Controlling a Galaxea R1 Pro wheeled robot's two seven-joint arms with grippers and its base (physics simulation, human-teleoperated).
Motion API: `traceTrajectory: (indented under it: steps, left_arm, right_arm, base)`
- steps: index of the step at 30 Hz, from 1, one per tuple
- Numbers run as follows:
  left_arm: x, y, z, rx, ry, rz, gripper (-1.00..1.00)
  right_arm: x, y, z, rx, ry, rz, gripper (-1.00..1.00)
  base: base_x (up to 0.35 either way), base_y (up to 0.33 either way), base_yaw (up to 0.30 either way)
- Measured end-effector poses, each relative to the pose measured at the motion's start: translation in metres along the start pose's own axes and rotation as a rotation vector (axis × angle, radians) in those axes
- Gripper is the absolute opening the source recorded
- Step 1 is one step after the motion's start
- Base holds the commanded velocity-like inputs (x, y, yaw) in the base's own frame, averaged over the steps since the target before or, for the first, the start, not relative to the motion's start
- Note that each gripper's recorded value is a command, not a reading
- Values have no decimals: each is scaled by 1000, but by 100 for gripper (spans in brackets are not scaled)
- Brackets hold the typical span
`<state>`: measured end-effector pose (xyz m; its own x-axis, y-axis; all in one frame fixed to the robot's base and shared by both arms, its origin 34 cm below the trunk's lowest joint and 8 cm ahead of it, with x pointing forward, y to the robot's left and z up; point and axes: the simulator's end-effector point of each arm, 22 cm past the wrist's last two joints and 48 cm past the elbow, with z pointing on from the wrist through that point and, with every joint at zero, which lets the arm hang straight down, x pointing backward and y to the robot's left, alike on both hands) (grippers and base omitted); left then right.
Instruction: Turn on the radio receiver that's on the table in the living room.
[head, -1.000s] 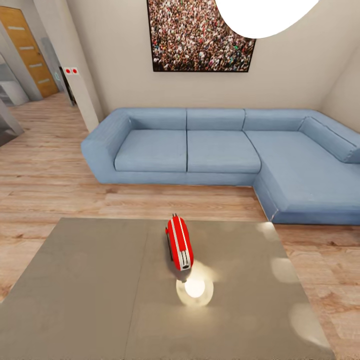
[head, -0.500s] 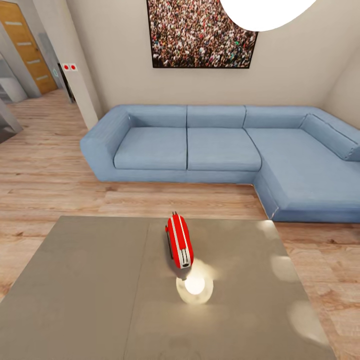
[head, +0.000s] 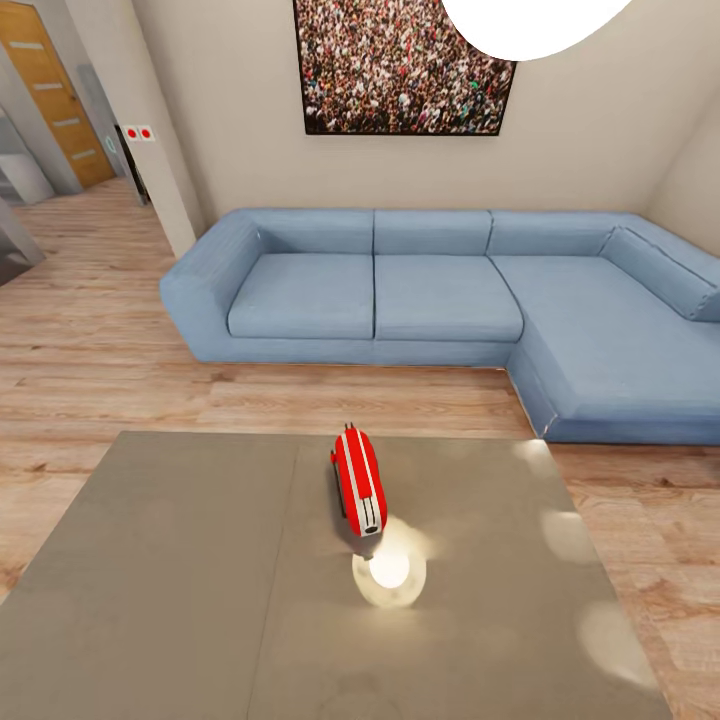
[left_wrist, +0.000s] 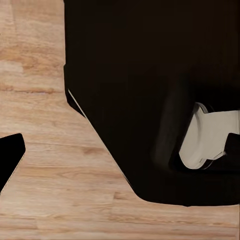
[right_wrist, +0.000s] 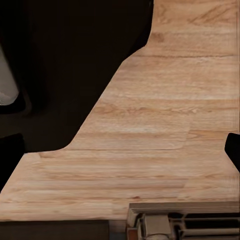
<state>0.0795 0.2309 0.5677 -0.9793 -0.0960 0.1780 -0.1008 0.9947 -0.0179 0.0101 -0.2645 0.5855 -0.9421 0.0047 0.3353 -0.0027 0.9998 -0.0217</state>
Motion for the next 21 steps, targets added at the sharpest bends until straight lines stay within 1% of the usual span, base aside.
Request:
traceTrajectory:
  steps: [4,8,11,16,17,18,19,21]
  left_arm:
    - [-13,-2,0,5,-27,0,100]
    - [-25,-4,-1,10,-53,3,100]
    - [-53,-6,-3,15,-106,6,100]
    - [-84,-10,-7,23,-168,14,100]
    - [-94,-12,-9,26,-187,16,100]
    - [-99,-12,-10,27,-195,17,100]
    - [-112,-14,-13,31,-210,19,100]
    - [-132,-18,-18,37,-221,21,100]
  right_arm:
    - [-16,-2,0,2,-30,-1,100]
    - [-34,-12,-1,16,-66,-5,100]
    - [-65,-37,-5,48,-125,-11,100]
    - [-102,-70,-15,92,-158,-17,100]
    - [-114,-77,-19,102,-168,-19,100]
    - [-121,-81,-21,107,-175,-19,100]
    - [-143,-86,-29,116,-200,-20,100]
    - [-173,-90,-42,122,-235,-21,100]
  base:
    - [0,0,0]
    - [0,0,0]
    - [0,0,0]
    - [0,0,0]
    - [0,0,0]
    - [0,0,0]
    - [0,0,0]
    - [0,0,0]
